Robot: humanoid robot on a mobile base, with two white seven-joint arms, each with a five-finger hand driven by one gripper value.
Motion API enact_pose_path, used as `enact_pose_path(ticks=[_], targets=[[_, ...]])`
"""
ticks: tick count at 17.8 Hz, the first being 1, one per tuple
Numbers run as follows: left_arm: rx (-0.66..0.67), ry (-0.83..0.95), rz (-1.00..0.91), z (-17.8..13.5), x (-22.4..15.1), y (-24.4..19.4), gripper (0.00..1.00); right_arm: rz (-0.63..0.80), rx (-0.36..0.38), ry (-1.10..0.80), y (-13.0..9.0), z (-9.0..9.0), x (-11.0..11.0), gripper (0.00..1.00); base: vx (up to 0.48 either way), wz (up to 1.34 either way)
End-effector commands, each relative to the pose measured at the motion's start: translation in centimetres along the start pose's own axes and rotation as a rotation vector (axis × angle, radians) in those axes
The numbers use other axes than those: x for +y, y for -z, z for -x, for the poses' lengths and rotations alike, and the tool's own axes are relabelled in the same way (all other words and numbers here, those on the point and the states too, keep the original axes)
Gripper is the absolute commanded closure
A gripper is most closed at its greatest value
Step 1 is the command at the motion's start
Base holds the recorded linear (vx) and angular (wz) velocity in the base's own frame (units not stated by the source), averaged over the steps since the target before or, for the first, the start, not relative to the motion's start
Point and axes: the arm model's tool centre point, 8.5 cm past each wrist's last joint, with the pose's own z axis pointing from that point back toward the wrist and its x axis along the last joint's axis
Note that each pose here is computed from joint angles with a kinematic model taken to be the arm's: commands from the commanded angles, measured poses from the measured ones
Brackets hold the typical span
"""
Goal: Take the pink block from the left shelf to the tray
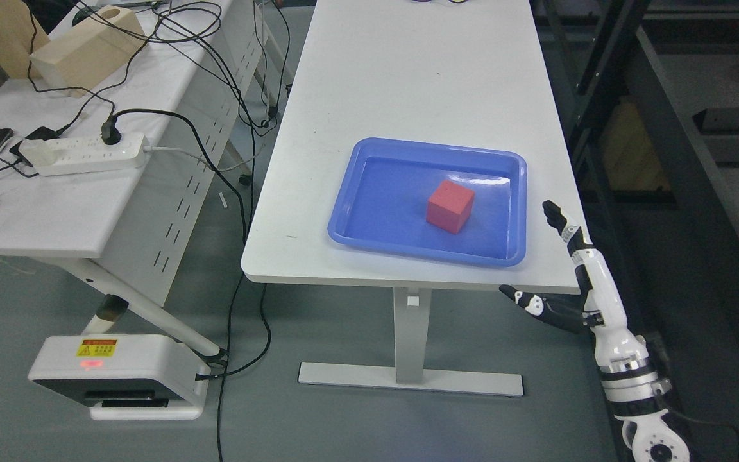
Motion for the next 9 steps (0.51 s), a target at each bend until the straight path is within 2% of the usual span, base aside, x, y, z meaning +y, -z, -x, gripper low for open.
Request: enact_pose_path(ticks=[1, 5, 9], targets=[[-0.047, -0.009, -0.014, -2.5, 0.9, 0.1, 0.00, 0.047, 0.187, 0.141, -1.0, 2.4, -1.6, 0.00, -0.124, -0.19], [-0.048, -0.009, -0.014, -2.6, 0.9, 0.1, 0.00, -0.073, 0.234, 0.115, -2.6, 3.3, 0.4, 0.00, -0.107, -0.12], [-0.047, -0.009, -0.014, -2.5, 0.9, 0.1, 0.00, -0.103, 0.236, 0.112, -2.9, 3.3, 1.2, 0.00, -0.110, -0.01]])
